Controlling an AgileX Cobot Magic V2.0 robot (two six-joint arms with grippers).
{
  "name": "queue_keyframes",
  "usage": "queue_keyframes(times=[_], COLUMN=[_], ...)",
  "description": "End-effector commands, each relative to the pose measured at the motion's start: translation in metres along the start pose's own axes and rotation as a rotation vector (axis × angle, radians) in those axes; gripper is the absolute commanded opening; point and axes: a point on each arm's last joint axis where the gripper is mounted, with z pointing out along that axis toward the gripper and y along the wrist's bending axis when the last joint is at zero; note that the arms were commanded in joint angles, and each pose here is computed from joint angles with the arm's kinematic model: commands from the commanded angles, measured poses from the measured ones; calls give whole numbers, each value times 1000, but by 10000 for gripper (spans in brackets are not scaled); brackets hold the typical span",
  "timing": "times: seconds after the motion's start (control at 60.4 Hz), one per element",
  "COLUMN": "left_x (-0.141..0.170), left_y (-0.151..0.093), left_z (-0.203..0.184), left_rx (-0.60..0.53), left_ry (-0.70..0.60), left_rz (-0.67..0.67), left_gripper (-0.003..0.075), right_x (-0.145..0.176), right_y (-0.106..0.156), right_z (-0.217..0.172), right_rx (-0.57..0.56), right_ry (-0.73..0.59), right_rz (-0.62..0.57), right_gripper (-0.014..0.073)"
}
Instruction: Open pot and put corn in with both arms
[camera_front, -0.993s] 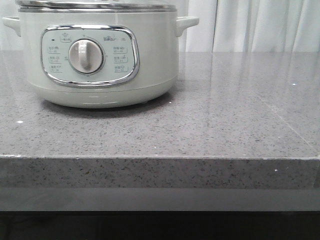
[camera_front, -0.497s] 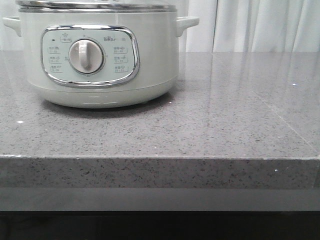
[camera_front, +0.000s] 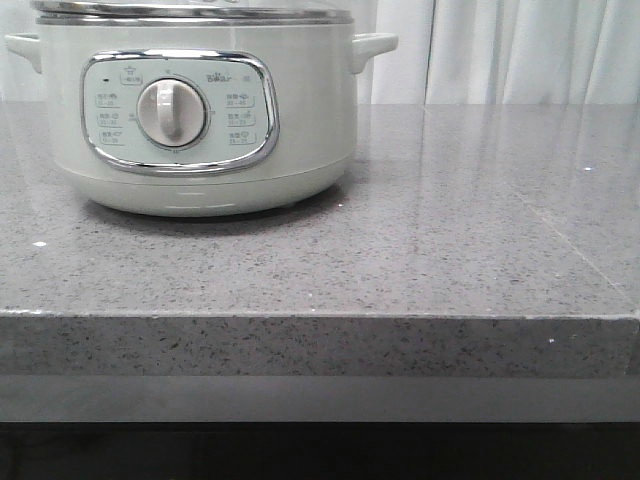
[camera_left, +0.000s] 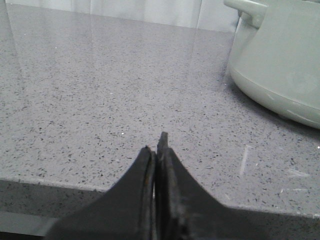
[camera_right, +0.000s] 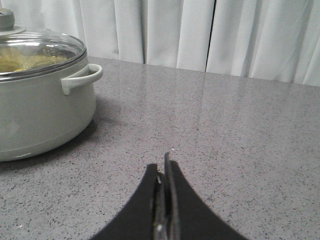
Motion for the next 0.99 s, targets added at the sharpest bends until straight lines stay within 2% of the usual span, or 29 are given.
queue_keyframes(times=[0.0,0.43,0.53,0.811,0.977], left_x=[-8,-8,-8,-8,-8], left_y=[0,0,0,0,0], left_z=[-2,-2,-2,-2,-2], left_rx=[5,5,5,5,5], left_ry=[-105,-105,-105,-105,-105], left_rz=[-21,-21,-21,-21,-21], left_gripper=[-18,-18,-18,-18,-18], right_x=[-16,-11,3,74,93], right_y=[-2,-2,-5,-16,-15], right_z=[-1,0,-3,-20,-26], right_rx=[21,29,53,225,233], right_ry=[-96,-88,-71,-29,-63], right_rz=[-7,-34,-70,15,14], right_gripper=[-68,-68,-68,-68,-68])
